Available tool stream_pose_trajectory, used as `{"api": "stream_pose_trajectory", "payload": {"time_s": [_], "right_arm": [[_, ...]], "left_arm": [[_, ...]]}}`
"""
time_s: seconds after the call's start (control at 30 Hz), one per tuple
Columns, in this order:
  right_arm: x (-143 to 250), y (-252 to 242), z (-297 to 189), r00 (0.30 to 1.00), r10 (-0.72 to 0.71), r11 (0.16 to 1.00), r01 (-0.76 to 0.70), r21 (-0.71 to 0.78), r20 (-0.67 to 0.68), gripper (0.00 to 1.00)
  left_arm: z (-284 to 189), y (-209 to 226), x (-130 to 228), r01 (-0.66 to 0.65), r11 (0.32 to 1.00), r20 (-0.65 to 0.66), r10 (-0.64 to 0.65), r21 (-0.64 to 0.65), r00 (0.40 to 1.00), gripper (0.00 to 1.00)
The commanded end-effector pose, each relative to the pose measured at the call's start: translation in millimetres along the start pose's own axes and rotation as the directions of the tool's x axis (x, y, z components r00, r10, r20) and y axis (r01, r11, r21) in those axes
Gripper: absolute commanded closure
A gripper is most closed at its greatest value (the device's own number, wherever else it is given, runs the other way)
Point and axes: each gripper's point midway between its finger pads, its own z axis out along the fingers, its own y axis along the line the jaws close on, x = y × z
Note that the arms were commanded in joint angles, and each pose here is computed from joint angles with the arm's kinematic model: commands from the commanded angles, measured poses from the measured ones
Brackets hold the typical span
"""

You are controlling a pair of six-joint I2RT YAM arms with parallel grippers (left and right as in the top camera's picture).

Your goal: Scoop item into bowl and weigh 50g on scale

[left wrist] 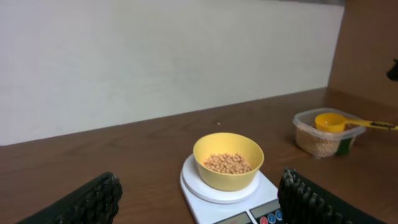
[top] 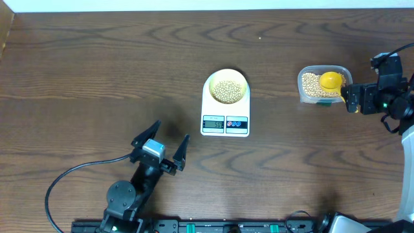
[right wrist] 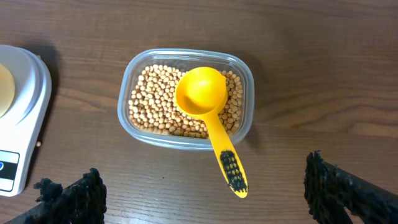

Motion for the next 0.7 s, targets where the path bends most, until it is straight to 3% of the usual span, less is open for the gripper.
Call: {"api": "stream_pose_trajectory", "payload": {"time_s": [0.0, 0.37, 0.67], "right_arm": [[-2, 5, -1, 1.000, -0.018, 1.000, 0.018, -0.015, 0.006, 0.01], [-2, 5, -1, 1.000, -0.018, 1.000, 0.018, -0.015, 0.007, 0.01], [-2, 5, -1, 1.000, -0.018, 1.000, 0.018, -0.015, 0.006, 0.01]], "left_arm": [[-5, 10, 1, 0.000, 0.999, 0.037, 0.002, -0.044, 0.999, 0.18], [-15, 32, 0, 0.041, 0.990, 0.084, -0.030, -0.137, 0.996, 0.18], [-27, 76, 41, 0.096, 0.935, -0.050, -0.120, -0.341, 0.991, 0.18]]}}
